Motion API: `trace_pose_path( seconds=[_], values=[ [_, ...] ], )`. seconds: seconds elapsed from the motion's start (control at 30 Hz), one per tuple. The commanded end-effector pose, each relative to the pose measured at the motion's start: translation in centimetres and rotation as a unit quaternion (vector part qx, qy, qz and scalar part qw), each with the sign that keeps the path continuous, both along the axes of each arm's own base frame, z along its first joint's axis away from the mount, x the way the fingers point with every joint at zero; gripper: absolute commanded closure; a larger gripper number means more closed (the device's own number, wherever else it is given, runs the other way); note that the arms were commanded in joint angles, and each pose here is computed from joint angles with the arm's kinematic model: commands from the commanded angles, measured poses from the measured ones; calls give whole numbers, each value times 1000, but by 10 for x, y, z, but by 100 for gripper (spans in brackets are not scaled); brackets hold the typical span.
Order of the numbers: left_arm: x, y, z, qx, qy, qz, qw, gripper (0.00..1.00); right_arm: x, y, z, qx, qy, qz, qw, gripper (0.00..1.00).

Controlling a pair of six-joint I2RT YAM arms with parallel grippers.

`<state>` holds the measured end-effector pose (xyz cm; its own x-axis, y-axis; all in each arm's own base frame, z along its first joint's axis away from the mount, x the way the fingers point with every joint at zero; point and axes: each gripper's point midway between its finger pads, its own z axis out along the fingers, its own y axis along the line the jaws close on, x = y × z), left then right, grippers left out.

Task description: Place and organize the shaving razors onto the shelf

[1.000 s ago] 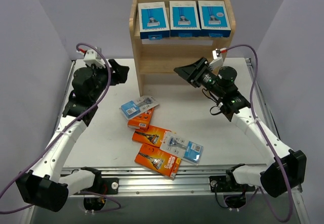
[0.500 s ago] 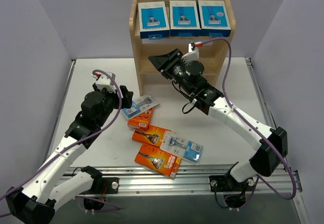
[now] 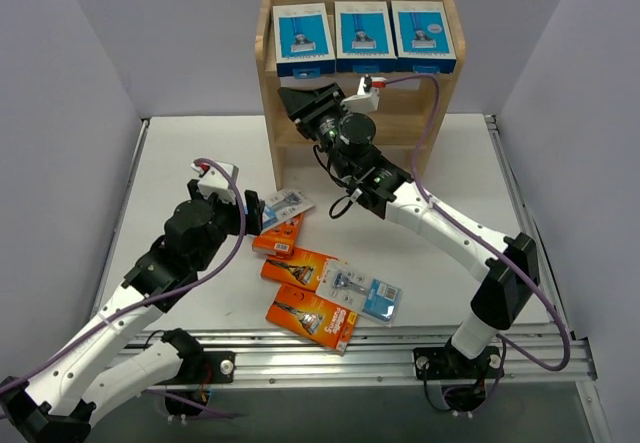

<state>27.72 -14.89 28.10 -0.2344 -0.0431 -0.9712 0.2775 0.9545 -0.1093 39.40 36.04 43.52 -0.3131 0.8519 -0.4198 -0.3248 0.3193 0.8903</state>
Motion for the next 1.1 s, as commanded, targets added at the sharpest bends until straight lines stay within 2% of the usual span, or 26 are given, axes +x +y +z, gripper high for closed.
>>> trace_pose_path(
  seconds=[0.0,0.37,0.8,1.07],
  values=[
    [-2,5,6,23,-19,10,1000,11,2,-3,44,55,-40,-27,997,66],
    [-14,-7,10,36,-32,-14,999,11,3,-26,48,82,-35,-91,992,66],
    [-17,-11,9,35,-33,-23,999,11,12,-51,59,82,-41,-122,988,68],
    [-17,-15,6,40,-28,-28,998,11,20,-59,59,95,-41,-129,986,75]
  ],
)
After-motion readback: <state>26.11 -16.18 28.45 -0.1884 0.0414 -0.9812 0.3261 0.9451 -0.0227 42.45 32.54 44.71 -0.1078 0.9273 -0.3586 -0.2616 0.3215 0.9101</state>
